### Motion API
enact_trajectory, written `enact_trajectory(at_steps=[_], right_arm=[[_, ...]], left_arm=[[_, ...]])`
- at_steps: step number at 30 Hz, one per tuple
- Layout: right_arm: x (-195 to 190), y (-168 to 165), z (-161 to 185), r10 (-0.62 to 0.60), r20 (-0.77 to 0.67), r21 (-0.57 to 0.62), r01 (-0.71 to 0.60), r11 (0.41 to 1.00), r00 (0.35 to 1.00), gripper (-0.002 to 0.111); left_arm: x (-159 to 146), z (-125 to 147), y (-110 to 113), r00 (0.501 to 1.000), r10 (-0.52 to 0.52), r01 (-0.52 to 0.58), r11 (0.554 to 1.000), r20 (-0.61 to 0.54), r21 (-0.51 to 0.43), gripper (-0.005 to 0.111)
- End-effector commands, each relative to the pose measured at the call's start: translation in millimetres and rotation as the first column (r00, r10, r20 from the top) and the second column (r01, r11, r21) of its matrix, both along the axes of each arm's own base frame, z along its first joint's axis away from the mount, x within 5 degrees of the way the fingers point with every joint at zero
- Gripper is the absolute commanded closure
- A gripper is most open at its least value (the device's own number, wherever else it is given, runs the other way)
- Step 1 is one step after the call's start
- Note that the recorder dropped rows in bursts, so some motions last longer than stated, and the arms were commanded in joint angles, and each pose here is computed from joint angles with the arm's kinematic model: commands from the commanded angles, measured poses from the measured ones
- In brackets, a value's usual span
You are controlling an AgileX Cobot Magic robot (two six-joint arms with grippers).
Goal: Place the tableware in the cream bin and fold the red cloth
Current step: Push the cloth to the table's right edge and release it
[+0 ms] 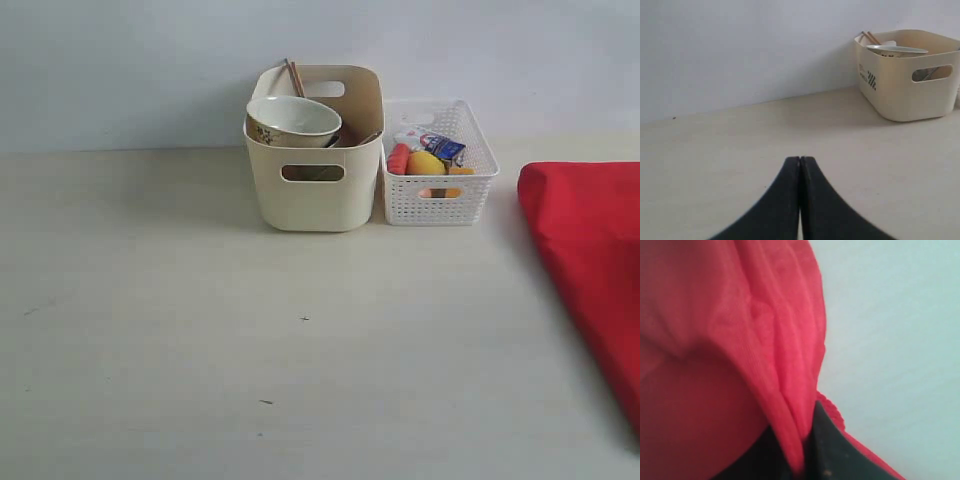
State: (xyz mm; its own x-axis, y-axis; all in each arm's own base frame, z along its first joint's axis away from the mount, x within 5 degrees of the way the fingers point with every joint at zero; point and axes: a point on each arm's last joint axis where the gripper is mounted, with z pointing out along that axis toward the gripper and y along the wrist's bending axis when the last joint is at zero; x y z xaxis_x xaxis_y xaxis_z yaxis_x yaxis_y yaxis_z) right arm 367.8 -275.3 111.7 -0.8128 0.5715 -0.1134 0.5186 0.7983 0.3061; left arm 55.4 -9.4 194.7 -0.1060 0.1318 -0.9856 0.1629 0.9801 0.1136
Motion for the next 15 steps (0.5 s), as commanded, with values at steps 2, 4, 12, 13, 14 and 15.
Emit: enact_trajectory(at_steps=[2,4,12,13,14,15], right_arm=[[14,-4,-22,0.0,0.016,0.028,0.0,1.0,1.0,0.108],[20,-5,-27,-0.02,0.04,0.051,0.018,0.999,0.999,0.108],[49,0,-32,-0.054,0.142,0.136,0.035,0.99,0.988,0.108],[54,3,-28,-0.05,0.161,0.139,0.028,0.99,0.986,0.108],[58,6,-28,-0.053,0.177,0.147,0.027,0.989,0.983,0.108],[61,8,-26,-0.056,0.19,0.154,0.027,0.988,0.98,0.108]], left_arm=[[0,-1,3,0.999,0.052,-0.052,0.999,0.001,0.004,0.107],[0,-1,4,0.998,0.068,-0.068,0.998,0.001,0.004,0.107],[0,-1,7,0.991,0.132,-0.132,0.991,0.001,0.004,0.107],[0,-1,8,0.991,0.135,-0.135,0.991,0.001,0.004,0.107],[0,-1,8,0.991,0.135,-0.135,0.991,0.001,0.004,0.107],[0,-1,8,0.991,0.135,-0.135,0.991,0.001,0.004,0.107]])
